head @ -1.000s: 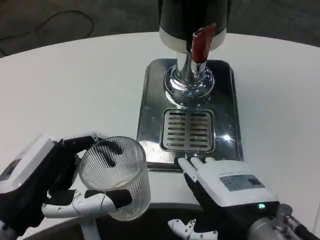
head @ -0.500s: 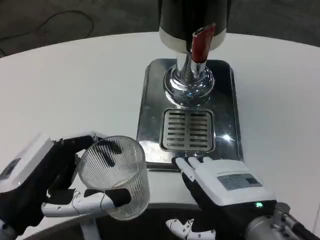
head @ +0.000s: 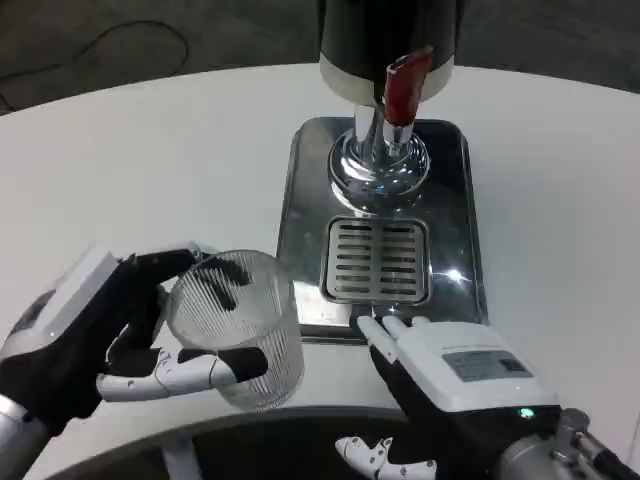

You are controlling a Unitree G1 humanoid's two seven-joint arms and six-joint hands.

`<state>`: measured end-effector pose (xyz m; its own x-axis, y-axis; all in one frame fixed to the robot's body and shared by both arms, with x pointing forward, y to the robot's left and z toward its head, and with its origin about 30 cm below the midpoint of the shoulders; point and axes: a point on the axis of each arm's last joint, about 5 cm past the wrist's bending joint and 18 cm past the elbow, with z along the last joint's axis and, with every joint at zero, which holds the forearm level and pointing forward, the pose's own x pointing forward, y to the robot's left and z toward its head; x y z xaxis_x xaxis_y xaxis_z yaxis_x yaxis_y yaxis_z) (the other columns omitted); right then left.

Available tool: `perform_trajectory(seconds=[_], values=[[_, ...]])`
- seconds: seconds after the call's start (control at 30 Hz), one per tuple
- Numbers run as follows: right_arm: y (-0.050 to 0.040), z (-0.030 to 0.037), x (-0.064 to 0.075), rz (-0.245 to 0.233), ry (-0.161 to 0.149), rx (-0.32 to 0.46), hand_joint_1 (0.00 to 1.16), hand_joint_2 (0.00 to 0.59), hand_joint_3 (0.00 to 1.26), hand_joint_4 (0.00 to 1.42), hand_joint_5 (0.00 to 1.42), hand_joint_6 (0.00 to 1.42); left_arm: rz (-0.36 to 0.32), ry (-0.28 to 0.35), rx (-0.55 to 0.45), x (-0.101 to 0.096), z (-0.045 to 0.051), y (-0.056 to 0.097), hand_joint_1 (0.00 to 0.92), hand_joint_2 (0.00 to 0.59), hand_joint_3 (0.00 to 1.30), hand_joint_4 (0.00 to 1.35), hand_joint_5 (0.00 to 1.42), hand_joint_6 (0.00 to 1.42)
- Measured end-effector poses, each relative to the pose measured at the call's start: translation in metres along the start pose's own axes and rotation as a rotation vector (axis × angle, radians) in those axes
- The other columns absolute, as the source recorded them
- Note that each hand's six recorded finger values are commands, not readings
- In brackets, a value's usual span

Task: Grasp the cup under the faucet to collect the drink, then remove the cup.

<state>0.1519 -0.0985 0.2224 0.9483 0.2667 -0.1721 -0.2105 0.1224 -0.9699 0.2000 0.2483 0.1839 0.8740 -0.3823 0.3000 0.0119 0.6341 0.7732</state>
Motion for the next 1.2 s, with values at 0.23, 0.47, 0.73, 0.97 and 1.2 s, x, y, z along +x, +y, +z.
perform_trajectory(seconds=[0.23,0.47,0.73,0.97,1.2], values=[[-0.0017,-0.0038,-0.005,-0.021,0.019,0.016,0.28,0.389,0.00,0.00,0.00,0.00,0.013,0.006,0.006,0.016,-0.0061,-0.002,0.488,0.209,1.06,1.27,1.42,1.42],[-0.0026,-0.0064,-0.009,-0.032,0.025,0.037,0.28,0.389,0.00,0.00,0.00,0.00,0.016,0.020,0.051,0.037,-0.0131,-0.003,0.488,0.209,1.06,1.27,1.42,1.42],[-0.0047,-0.0116,-0.016,-0.055,0.039,0.055,0.28,0.389,0.00,0.00,0.00,0.00,0.054,0.016,0.103,0.073,-0.0177,-0.003,0.489,0.209,1.06,1.27,1.42,1.42],[-0.0060,-0.0147,-0.021,-0.067,0.044,0.063,0.28,0.389,0.00,0.00,0.00,0.00,0.069,-0.006,0.133,0.100,-0.0168,-0.008,0.489,0.209,1.06,1.27,1.42,1.42],[-0.0088,-0.0154,-0.026,-0.078,0.032,0.067,0.28,0.389,0.00,0.00,0.00,0.00,0.032,-0.009,0.186,0.125,-0.0147,-0.011,0.486,0.211,1.06,1.27,1.42,1.42]])
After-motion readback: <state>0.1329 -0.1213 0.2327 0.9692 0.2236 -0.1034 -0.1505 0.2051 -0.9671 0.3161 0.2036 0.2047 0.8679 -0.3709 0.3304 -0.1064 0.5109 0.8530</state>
